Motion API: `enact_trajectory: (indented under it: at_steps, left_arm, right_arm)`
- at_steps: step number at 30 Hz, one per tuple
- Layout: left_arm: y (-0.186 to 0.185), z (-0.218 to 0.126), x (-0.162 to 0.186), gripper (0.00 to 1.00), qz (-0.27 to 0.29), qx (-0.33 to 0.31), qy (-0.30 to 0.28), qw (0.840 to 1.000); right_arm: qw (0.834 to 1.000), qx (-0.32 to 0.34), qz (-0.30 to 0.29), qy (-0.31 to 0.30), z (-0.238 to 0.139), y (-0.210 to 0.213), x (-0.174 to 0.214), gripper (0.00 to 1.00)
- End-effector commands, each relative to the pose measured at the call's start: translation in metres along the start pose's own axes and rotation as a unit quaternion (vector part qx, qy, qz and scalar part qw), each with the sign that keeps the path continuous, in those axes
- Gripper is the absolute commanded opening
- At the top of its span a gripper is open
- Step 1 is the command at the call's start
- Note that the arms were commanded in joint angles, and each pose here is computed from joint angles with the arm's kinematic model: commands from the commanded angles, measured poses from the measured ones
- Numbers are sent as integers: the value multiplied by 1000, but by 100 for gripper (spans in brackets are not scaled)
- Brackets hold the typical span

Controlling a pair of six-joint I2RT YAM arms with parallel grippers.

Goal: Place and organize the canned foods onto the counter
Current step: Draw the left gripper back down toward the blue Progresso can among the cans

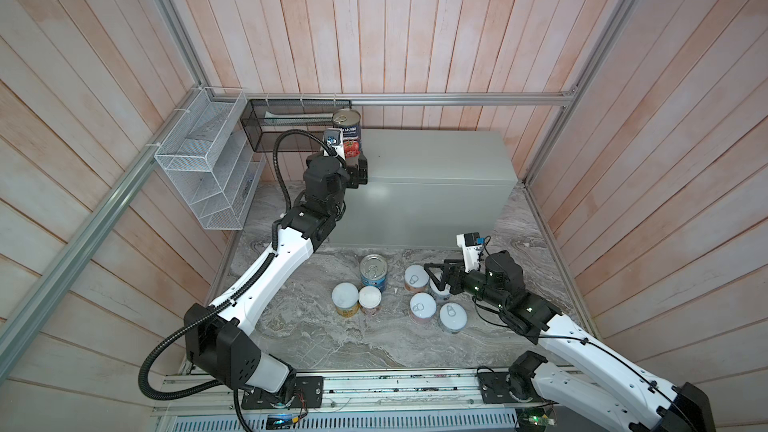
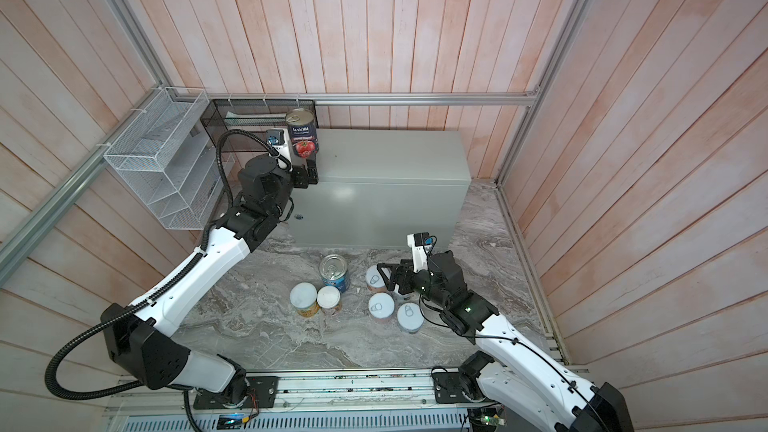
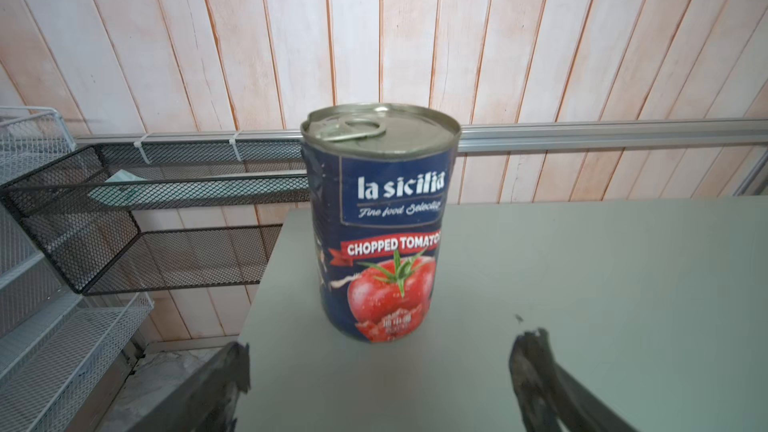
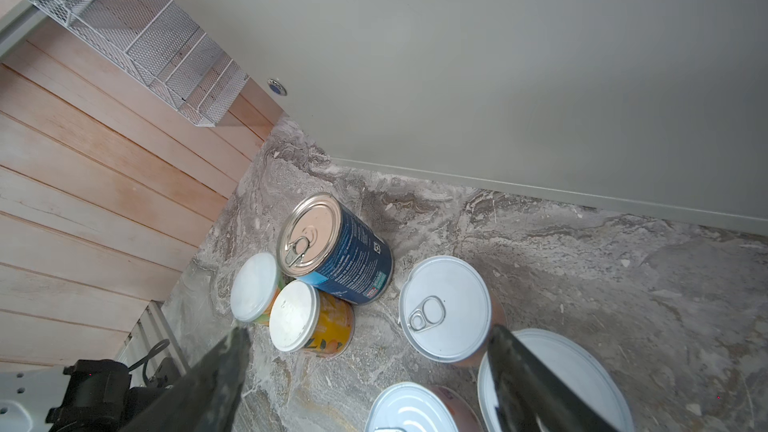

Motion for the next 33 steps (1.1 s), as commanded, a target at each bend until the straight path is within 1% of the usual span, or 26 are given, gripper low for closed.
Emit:
enact_trajectory:
  at_steps: [1,5,7,10,14,17,21,23,25,27,30,33]
  left_arm:
    - [-2,-25,0,100,-16,0,-2,1000]
    - [-11,-50,6,100,2,9,15,1000]
    - [-15,-62,11,100,7,17,28,999]
    - [-18,-84,27,100,15,37,51,998]
    - [-10,-113,61,100,-19,40,91,995]
    - [-8,-130,85,100,-43,53,108,992]
    - [-3,-143,107,100,-59,47,143,987]
    - [-4,-149,117,100,-77,51,156,984]
    - [-14,-151,127,100,-92,92,154,979]
    - [-24,-150,141,100,-103,116,168,974]
    - [-31,-146,158,100,-99,119,201,967]
    - [-34,-144,166,100,-99,120,211,965]
  right_arm:
    - [1000,3,1,4,1,-3,2,89]
    - [1000,0,-10,10,4,-1,1,89]
    - [999,33,-16,4,6,-2,-1,88]
    - [998,46,-50,13,14,8,3,88]
    - [995,35,-87,39,29,28,15,89]
    - [994,22,-90,51,42,35,23,89]
    - [995,-6,-80,63,57,39,27,89]
    - [995,-4,-75,71,66,39,29,89]
    - [995,16,-65,72,74,35,29,89]
    - [995,21,-65,77,79,34,31,89]
    - [995,6,-58,85,84,34,35,89]
    - [995,3,-39,91,88,29,41,90]
Point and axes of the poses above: each gripper's point midway between its finger pads, its own z axis out along the fingers, its own y axis along the line the jaws close on, x = y × z, the point moved 7 cm from there along -z, back along the fingers, and after that the axes turned 14 degrees about z, right-handed, at the moved point
